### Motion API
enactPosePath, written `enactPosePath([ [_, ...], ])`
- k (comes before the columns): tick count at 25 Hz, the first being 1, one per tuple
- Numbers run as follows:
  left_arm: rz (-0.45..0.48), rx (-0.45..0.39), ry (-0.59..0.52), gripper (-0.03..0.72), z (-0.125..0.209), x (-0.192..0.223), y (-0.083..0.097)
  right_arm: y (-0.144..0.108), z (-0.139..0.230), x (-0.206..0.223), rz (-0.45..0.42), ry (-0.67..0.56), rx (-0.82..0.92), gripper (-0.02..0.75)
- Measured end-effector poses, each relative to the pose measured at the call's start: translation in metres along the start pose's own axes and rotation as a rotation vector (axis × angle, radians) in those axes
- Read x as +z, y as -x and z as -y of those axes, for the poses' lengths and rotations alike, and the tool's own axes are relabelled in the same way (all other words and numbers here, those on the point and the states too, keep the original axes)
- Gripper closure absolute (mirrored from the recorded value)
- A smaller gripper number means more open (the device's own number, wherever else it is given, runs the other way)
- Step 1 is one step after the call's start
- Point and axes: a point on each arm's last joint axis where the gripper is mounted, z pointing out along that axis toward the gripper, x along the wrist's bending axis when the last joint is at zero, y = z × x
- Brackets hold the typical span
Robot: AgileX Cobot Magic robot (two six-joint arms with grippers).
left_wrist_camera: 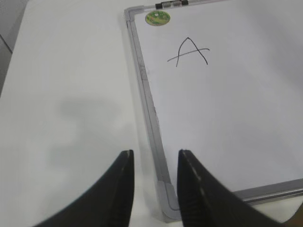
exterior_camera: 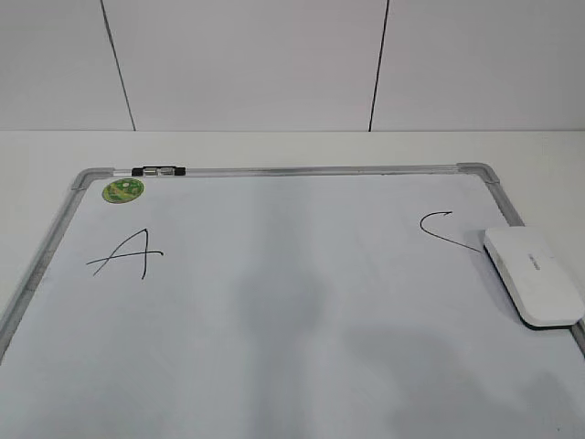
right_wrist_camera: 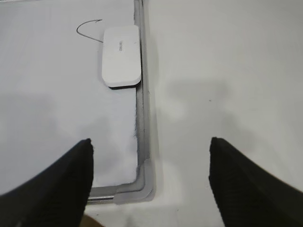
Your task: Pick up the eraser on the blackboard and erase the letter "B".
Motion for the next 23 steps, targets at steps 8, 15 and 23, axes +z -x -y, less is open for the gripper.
enactPosePath([
  [8,-0.006,0.001,0.02,0.452,0.0,0.005,-0.001,0.0005,0.0004,0.0066,0.009,0.017,-0.013,0.152],
  [15,-0.005,-0.014,0.02,0.452,0.0,0.005,-0.0009,-0.0003,0.0002,0.0066,0.001,0.019,-0.01,0.153],
  [23,-0.001,-0.018,0.021,0.452,-0.0001,0.005,-0.0006,-0.0003,0.0002,0.0066,0.001,0.02,-0.01,0.152],
])
